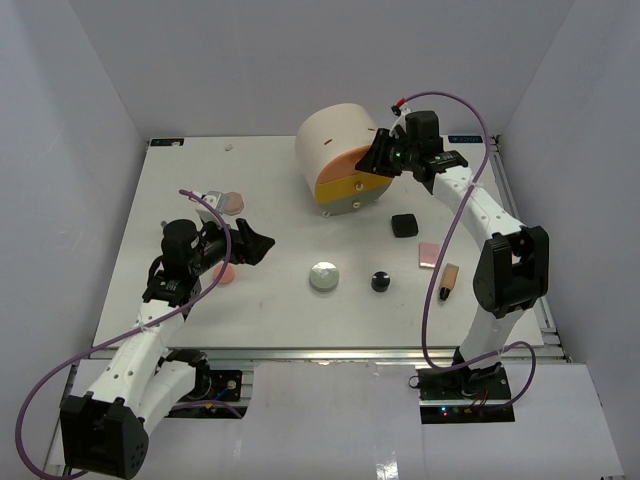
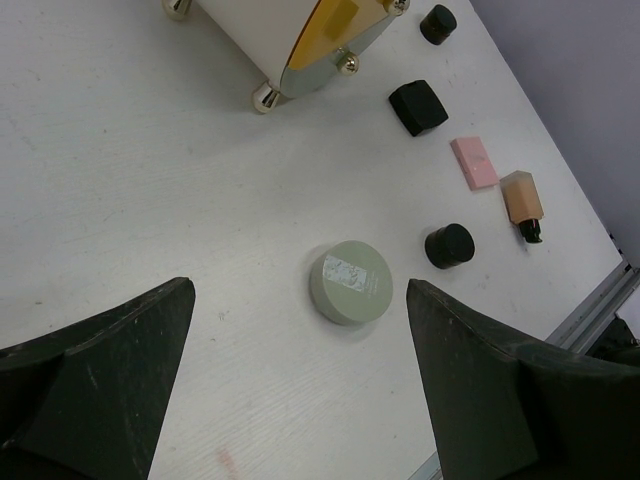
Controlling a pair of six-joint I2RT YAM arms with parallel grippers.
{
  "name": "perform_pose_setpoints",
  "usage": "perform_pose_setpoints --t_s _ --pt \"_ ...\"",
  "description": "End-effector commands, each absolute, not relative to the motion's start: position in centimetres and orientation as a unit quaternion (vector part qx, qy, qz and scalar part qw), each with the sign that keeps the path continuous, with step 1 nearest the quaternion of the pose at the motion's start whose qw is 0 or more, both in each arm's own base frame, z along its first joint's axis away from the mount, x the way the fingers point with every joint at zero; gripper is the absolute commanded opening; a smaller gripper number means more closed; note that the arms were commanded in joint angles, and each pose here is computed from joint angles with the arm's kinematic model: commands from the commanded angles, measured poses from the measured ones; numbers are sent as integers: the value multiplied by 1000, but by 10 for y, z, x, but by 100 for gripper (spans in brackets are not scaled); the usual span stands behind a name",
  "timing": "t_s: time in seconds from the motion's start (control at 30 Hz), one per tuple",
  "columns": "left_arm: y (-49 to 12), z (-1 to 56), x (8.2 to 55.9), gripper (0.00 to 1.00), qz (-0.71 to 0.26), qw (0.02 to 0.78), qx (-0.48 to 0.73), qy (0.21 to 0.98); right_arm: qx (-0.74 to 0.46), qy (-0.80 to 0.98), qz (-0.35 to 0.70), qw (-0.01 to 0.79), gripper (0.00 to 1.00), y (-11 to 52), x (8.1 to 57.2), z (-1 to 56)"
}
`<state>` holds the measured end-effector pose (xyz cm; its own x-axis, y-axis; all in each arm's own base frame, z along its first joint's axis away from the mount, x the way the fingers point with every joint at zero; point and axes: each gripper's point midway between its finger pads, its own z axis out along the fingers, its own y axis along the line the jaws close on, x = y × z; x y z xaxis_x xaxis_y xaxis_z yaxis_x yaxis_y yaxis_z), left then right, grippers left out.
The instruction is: Organize the makeup
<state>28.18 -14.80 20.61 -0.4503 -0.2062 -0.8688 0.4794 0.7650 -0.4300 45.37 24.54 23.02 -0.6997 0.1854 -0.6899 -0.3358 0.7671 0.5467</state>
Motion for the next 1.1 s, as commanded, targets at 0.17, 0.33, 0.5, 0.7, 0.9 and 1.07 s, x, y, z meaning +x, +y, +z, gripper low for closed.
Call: perform_pose_setpoints --t_s 0.17,0.33,0.5,0.7,0.9,1.07 --pt "-146 228 285 98 -325 543 95 769 -34 841 343 418 21 245 460 242" --pt "-146 229 285 98 -325 544 95 767 -44 838 345 421 18 239 438 243" --pt "-147 229 284 98 -328 544 97 766 -56 840 340 419 18 227 404 237" --pt "-147 230 283 98 -328 544 97 766 -57 842 332 421 18 211 371 224" --pt "-146 229 284 98 -326 545 95 767 -56 839 336 424 19 207 362 224" --pt "-146 228 285 98 -325 544 94 768 -59 833 339 434 23 207 366 230"
